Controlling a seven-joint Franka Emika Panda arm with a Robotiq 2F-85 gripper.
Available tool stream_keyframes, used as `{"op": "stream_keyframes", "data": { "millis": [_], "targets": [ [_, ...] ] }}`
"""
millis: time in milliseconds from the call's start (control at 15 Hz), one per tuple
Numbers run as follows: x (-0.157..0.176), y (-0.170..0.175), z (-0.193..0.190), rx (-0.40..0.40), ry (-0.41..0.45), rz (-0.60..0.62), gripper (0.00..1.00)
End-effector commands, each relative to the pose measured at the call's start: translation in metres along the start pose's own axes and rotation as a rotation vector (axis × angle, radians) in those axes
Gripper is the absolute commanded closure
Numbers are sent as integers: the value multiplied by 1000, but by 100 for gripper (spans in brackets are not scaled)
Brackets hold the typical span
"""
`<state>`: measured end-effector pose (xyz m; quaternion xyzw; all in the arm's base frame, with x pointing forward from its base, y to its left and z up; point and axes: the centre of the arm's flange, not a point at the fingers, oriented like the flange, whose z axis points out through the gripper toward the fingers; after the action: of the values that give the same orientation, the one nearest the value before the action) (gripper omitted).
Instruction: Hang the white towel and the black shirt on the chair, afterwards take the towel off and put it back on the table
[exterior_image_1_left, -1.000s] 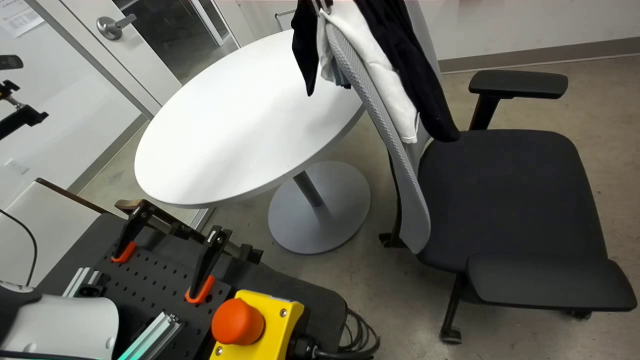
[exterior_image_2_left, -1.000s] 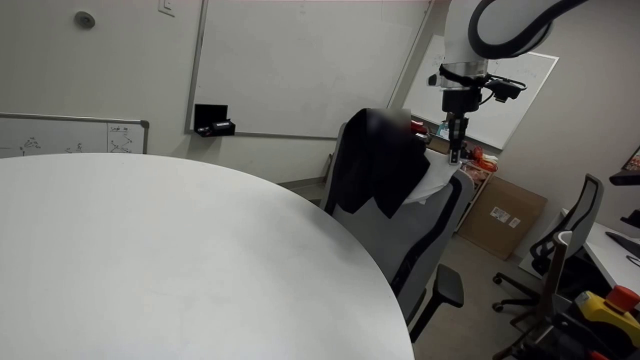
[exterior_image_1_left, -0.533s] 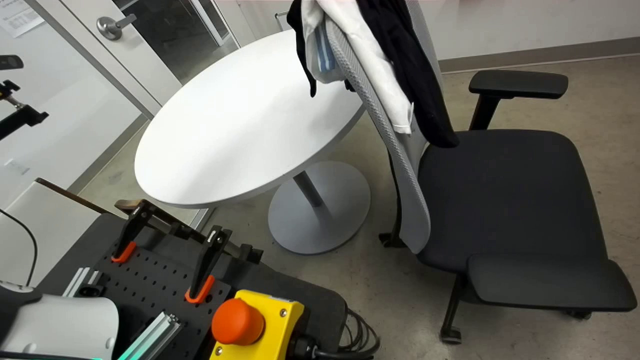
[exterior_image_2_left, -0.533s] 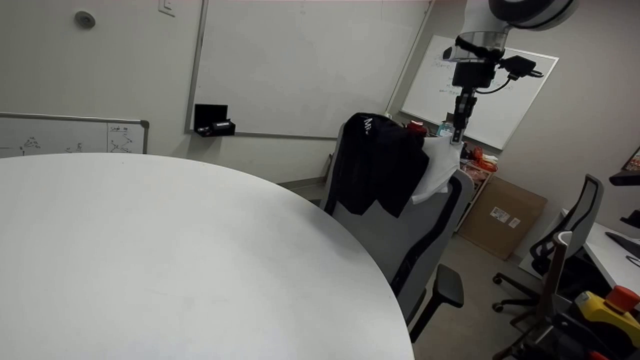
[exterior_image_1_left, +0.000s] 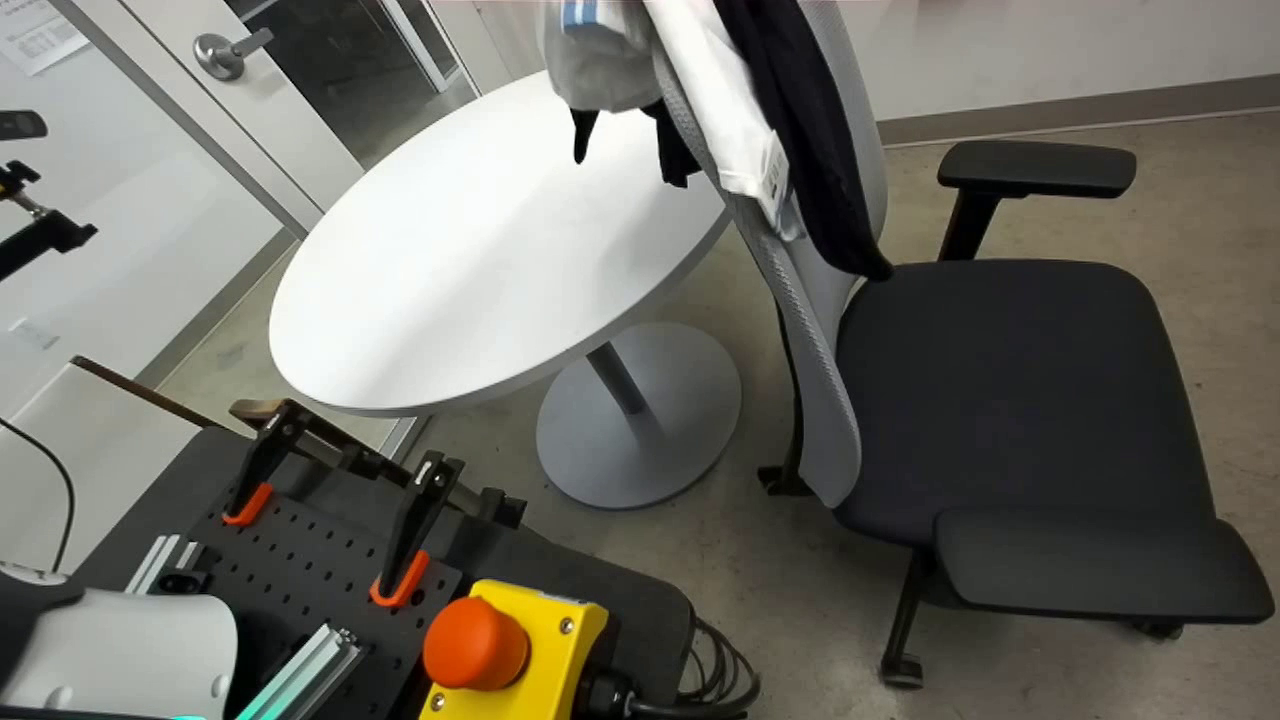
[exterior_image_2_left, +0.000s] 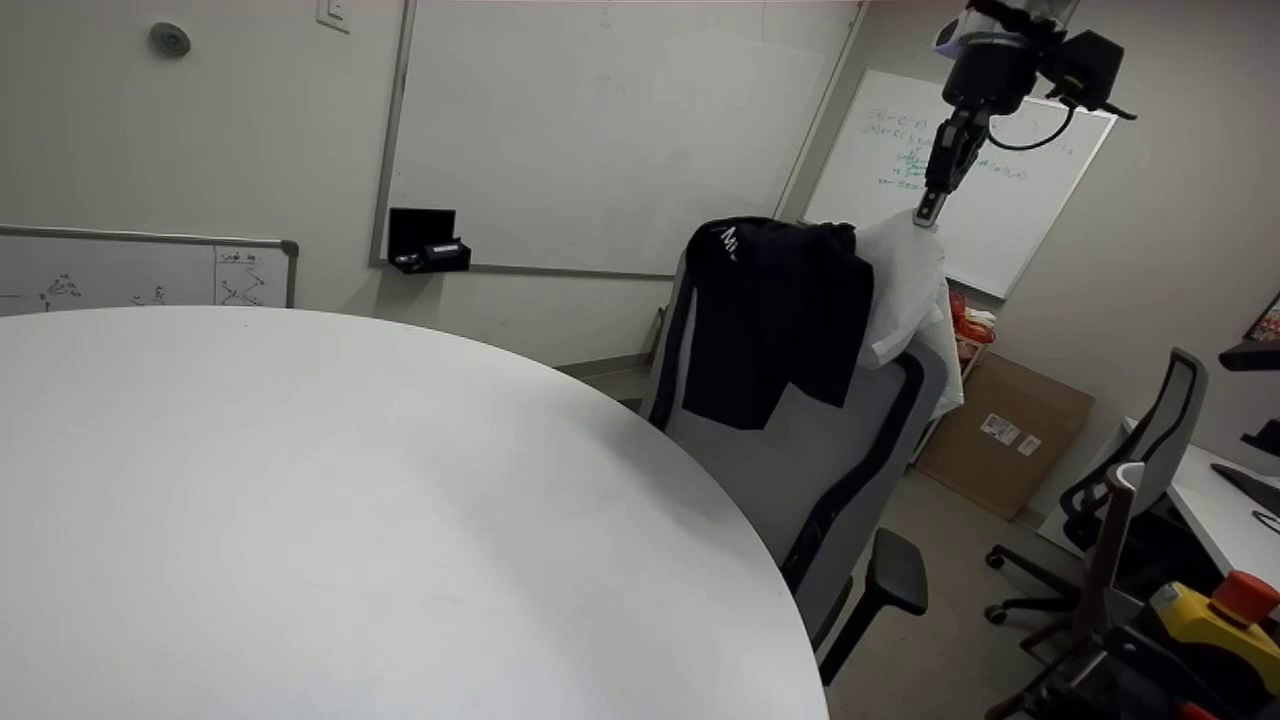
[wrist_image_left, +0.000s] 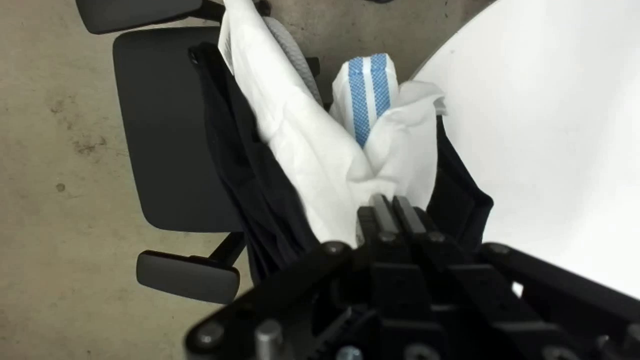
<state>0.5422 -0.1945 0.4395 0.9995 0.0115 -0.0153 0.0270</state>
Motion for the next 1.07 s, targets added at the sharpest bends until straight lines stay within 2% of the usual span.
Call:
{"op": "stream_keyframes", "data": {
  "millis": [0, 200, 400, 733, 1000],
  "targets": [
    [-7, 22, -30, 81, 59, 58, 99],
    [-10, 42, -50, 141, 121, 126, 99],
    [-9, 48, -72, 160, 183, 158, 99],
    [11, 31, -91, 165, 231, 169, 99],
    [16, 33, -110, 227, 285, 213, 99]
  ]
}}
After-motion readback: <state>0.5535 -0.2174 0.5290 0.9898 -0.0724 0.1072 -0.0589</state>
